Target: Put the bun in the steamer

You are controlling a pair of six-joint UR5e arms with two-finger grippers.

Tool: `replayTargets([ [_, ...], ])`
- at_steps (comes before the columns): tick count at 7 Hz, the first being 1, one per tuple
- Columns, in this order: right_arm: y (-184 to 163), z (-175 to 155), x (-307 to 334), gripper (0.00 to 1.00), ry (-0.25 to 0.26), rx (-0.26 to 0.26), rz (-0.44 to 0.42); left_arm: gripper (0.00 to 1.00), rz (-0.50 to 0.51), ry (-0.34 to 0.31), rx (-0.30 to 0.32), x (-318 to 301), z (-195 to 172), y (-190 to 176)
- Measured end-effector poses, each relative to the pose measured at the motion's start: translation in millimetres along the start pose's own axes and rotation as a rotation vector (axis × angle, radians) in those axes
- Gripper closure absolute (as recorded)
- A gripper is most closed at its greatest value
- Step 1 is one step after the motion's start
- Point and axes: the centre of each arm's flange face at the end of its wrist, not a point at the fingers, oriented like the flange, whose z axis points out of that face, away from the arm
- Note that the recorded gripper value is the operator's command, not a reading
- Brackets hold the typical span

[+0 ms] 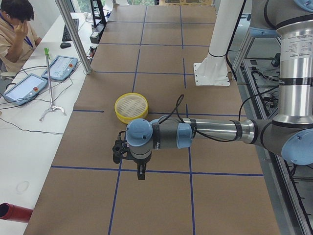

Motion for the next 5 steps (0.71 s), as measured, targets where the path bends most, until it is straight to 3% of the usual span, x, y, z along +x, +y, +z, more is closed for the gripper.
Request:
replayTargets([
  [2,0.0,0.0,0.0,0.0,0.0,0.0,0.0,0.0,0.055,-0.013,-0.013,29.6,1.4,-9.8],
  [4,0.0,0.0,0.0,0.0,0.0,0.0,0.0,0.0,0.153,-0.096,-0.045,72.7,14.3,-32.0],
  [5,0.0,0.0,0.0,0.0,0.0,0.0,0.0,0.0,0.18,-0.101,-0.039,85.0,12.8,-33.5],
])
